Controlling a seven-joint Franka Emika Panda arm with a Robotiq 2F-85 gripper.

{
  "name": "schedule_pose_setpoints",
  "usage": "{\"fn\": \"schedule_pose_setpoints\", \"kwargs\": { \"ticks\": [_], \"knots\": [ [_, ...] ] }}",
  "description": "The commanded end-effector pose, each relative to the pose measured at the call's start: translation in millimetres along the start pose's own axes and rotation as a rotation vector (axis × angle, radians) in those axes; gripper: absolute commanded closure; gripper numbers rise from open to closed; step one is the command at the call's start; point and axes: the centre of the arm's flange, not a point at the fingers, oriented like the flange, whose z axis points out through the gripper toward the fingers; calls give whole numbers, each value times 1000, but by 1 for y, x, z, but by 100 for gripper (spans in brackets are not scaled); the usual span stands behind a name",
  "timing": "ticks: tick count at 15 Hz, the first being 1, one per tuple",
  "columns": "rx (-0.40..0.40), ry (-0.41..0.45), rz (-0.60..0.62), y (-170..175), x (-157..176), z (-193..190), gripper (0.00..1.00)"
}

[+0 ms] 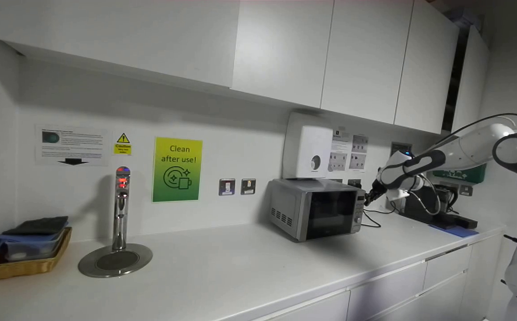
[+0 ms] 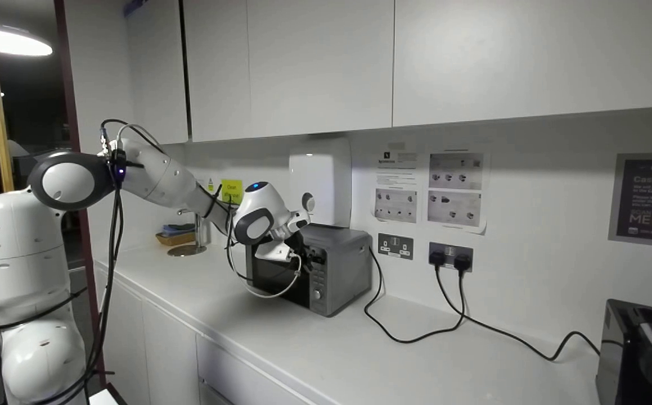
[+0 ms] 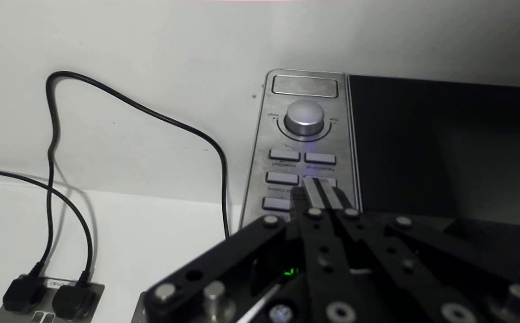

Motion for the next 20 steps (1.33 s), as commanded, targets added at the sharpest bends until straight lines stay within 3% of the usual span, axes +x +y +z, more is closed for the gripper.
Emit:
{"fn": "schedule_pose_setpoints", "kwargs": {
  "ticks": [1,6,17,20],
  "knots": [
    [-38,11,-14,8,1,2,100],
    [-11,-23,6,4,-9,4,100],
    [88,-97,228,-3,-10,7,100],
    [69,-96,188,-6,-18,14,99]
  ]
}}
